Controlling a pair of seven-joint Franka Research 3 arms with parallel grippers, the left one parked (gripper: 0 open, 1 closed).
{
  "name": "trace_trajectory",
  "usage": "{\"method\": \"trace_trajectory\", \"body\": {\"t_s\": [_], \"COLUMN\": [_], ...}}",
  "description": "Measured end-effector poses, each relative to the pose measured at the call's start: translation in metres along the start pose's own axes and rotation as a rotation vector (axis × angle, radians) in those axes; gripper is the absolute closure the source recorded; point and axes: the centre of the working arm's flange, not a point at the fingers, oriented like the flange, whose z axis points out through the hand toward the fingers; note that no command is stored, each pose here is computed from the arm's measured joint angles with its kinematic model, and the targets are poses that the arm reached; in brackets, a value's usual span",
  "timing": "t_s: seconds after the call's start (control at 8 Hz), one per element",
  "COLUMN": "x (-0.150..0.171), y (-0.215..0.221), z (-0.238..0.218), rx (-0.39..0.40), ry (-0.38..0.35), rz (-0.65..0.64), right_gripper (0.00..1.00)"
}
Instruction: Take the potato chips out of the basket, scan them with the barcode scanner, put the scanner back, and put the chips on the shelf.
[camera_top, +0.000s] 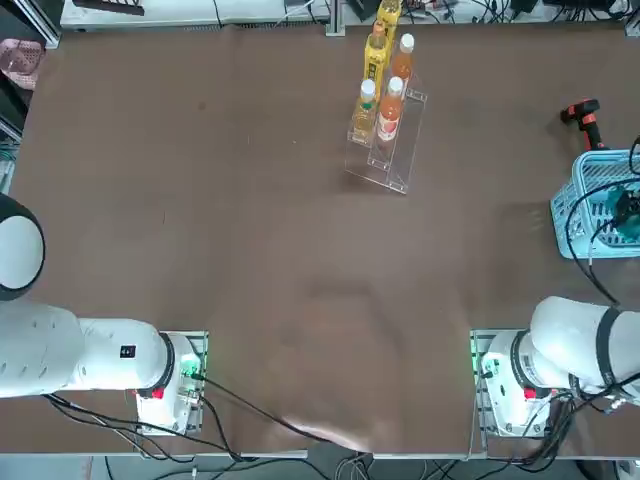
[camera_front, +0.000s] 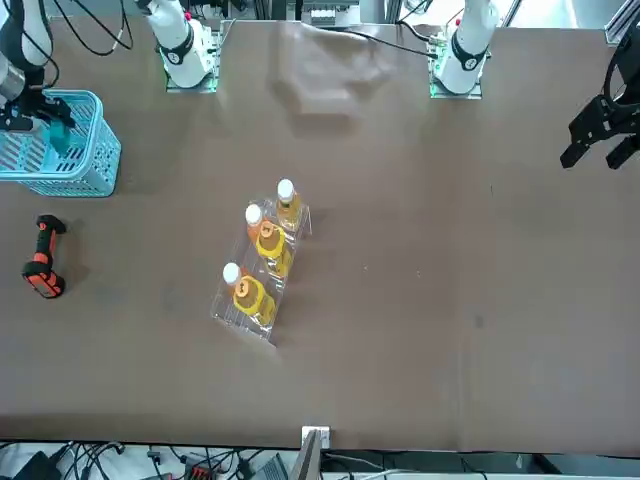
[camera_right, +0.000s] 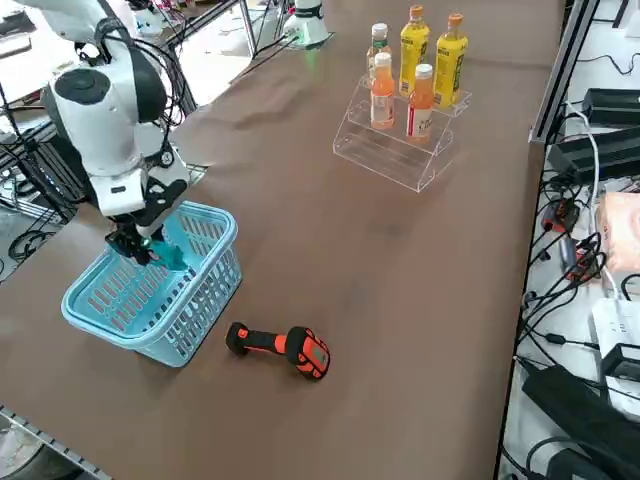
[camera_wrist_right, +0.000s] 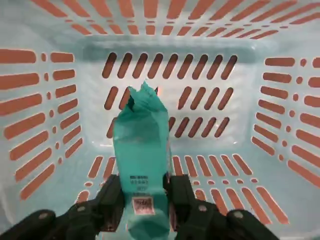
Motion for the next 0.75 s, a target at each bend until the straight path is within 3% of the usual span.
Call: {"method": "trace_trajectory", "body": {"t_s": [0.38,0.75], "x": [0.021,0.073], "y": [-0.014,-0.088], "z": [-0.062,-0.155], "rx": [-0.013,-0.085], "ry": [-0.029,-0.035], "rz": [-0.073,-0.129], "right_gripper": [0.52,0.52]}}
